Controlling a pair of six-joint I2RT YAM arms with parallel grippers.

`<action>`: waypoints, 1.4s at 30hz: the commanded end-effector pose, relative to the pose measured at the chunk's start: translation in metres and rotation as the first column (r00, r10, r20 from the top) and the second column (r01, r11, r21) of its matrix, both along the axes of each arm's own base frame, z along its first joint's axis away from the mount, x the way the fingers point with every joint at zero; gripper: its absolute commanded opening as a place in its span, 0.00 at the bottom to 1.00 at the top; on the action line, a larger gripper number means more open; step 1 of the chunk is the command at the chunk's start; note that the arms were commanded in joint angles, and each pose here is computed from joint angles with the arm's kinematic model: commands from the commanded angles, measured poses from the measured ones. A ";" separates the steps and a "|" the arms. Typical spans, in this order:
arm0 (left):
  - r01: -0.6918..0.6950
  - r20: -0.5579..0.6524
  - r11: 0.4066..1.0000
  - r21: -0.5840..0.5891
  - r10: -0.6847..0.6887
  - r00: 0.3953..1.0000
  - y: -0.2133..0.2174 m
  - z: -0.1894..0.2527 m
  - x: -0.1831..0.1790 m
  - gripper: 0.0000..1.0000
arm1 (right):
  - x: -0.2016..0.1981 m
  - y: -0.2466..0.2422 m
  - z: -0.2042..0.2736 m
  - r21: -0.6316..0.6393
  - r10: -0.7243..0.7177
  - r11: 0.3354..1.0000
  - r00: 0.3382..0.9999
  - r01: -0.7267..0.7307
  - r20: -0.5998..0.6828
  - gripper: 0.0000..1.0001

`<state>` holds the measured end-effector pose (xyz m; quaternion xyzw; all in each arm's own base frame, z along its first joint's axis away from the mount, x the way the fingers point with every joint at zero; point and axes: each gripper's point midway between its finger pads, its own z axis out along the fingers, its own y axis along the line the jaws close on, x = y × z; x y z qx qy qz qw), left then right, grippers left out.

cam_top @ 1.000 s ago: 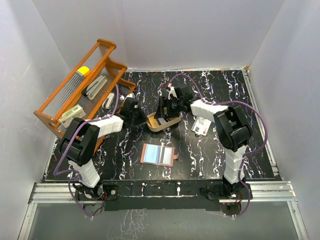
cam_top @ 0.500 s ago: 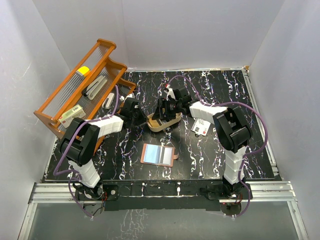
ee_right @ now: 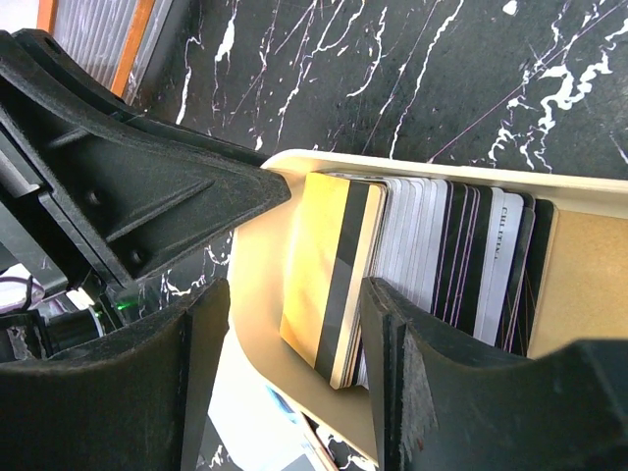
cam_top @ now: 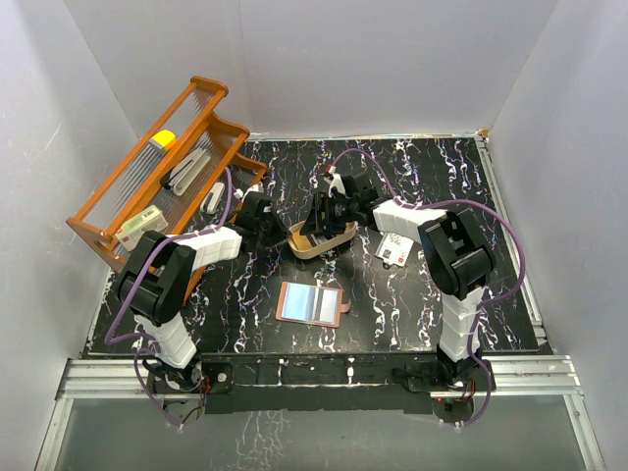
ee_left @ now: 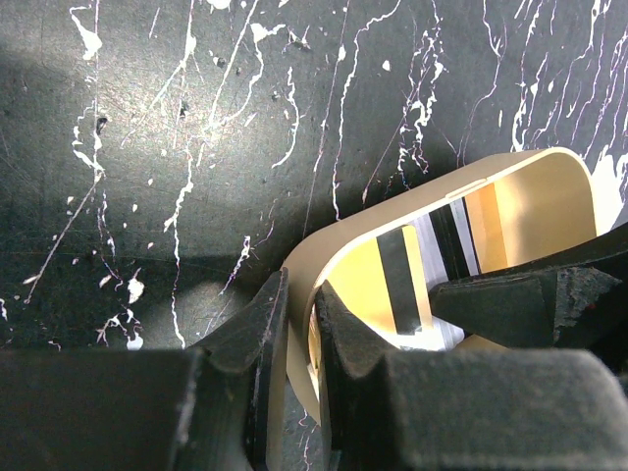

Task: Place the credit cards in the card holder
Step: Pick up the credit card from the storage box.

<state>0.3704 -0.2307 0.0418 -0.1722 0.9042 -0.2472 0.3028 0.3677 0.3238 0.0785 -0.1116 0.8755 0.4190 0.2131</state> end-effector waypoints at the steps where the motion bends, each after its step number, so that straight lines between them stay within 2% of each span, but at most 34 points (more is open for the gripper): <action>1: 0.006 -0.031 0.999 -0.052 -0.007 1.000 -0.006 0.003 -0.010 0.00 | -0.011 0.012 0.026 0.073 0.049 0.996 0.999 -0.050 0.016 0.53; 25: 0.011 -0.034 0.998 -0.057 -0.013 0.999 -0.006 0.002 -0.013 0.00 | -0.017 0.016 0.037 0.160 0.016 0.987 1.000 -0.016 -0.002 0.50; 31: 0.012 -0.037 0.998 -0.058 -0.014 0.999 -0.006 0.001 -0.014 0.00 | -0.017 0.014 0.026 0.133 0.006 0.991 1.000 -0.002 -0.028 0.49; 34: 0.012 -0.036 0.998 -0.060 -0.014 0.999 -0.006 0.002 -0.015 0.00 | -0.014 0.007 0.015 0.076 -0.026 0.997 0.999 0.028 -0.031 0.47; 38: 0.012 -0.032 0.998 -0.062 -0.014 0.999 -0.006 0.005 -0.016 0.00 | -0.009 -0.002 0.005 0.004 -0.063 0.998 0.998 0.064 -0.015 0.37; 42: 0.014 -0.031 0.998 -0.066 -0.016 0.999 -0.006 0.006 -0.016 0.00 | -0.006 -0.011 0.000 -0.046 -0.101 0.994 0.995 0.101 0.005 0.17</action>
